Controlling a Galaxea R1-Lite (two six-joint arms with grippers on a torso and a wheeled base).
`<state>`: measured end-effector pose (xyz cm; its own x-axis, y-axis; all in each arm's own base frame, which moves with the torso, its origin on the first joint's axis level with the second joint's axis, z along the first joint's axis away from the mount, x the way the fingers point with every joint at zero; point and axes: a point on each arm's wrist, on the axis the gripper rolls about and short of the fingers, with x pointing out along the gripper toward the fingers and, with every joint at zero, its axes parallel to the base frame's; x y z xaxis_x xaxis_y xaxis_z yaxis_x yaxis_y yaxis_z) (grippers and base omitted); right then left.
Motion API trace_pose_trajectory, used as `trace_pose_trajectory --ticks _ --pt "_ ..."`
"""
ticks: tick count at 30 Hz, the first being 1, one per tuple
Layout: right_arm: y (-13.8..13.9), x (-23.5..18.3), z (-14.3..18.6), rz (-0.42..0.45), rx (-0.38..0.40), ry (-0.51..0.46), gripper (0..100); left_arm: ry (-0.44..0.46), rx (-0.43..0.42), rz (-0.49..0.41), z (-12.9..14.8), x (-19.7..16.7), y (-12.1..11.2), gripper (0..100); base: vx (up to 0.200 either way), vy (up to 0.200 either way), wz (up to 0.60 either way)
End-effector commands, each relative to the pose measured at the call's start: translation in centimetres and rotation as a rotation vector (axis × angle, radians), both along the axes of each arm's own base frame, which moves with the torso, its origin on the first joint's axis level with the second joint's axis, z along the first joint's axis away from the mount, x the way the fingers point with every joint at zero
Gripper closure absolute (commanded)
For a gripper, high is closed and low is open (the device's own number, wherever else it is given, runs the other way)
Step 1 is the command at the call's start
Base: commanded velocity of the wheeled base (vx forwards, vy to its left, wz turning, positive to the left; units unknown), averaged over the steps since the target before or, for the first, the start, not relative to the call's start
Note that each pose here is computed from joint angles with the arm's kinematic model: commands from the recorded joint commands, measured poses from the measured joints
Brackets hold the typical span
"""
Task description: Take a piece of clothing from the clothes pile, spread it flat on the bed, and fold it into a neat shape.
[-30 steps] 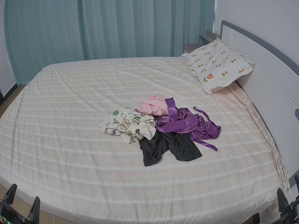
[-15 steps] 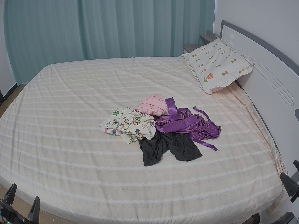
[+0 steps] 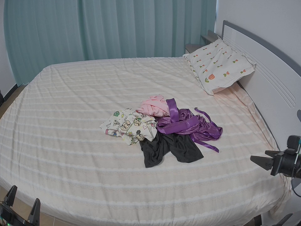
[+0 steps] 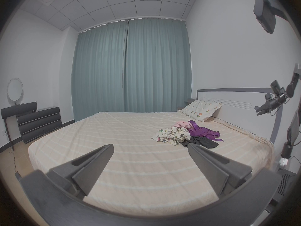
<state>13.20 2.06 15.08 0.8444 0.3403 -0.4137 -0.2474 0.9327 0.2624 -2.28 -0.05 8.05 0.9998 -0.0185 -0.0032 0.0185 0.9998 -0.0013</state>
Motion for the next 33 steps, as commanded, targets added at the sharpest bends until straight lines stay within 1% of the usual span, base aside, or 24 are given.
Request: trace_pose_trajectory --ticks 1,4,6,8,9,11,12,16,24,26,28,33 --pt "2.9 9.1 -5.2 0.04 0.034 0.23 0 0.004 0.0 0.0 -0.5 0.0 0.0 0 0.0 0.0 0.0" --pt "4.1 10.8 -6.3 0.026 0.047 0.258 0 0.004 0.0 0.0 -0.5 0.0 0.0 0 0.0 0.0 0.0" --pt "5.1 12.0 -7.6 -0.002 0.059 0.285 0 0.004 0.0 0.0 -0.5 0.0 0.0 0 0.0 0.0 0.0" --pt "6.3 13.3 -9.0 -0.04 0.09 0.297 0 0.004 0.0 0.0 -0.5 0.0 0.0 0 0.0 0.0 0.0" --pt "6.7 13.7 -9.3 -0.052 0.101 0.298 0 0.004 0.0 0.0 -0.5 0.0 0.0 0 0.0 0.0 0.0" --pt "7.7 15.5 -10.5 -0.1 0.146 0.277 0 0.004 0.0 0.0 -0.5 0.0 0.0 0 0.0 0.0 0.0" --pt "7.9 16.1 -10.9 -0.116 0.151 0.273 0 0.004 0.0 0.0 -0.5 0.0 0.0 0 0.0 0.0 0.0" --pt "8.9 18.5 -12.7 -0.161 0.142 0.269 0 0.004 0.0 0.0 -0.5 0.0 0.0 0 0.0 0.0 0.0" --pt "10.2 21.2 -15.2 -0.169 0.128 0.274 0 0.004 0.0 0.0 -0.5 0.0 0.0 0 0.0 0.0 0.0" --pt "11.4 22.5 -16.8 -0.182 0.108 0.265 0 0.004 0.0 0.0 -0.5 0.0 0.0 0 0.0 0.0 0.0" --pt "12.1 23.0 -17.6 -0.196 0.096 0.257 0 0.004 0.0 0.0 -0.5 0.0 0.0 0 0.0 0.0 0.0" --pt "12.8 24.4 -19.5 -0.219 0.078 0.247 0 0.004 0.0 -0.001 -0.5 0.0 0.0 0 0.0 0.0 0.0"
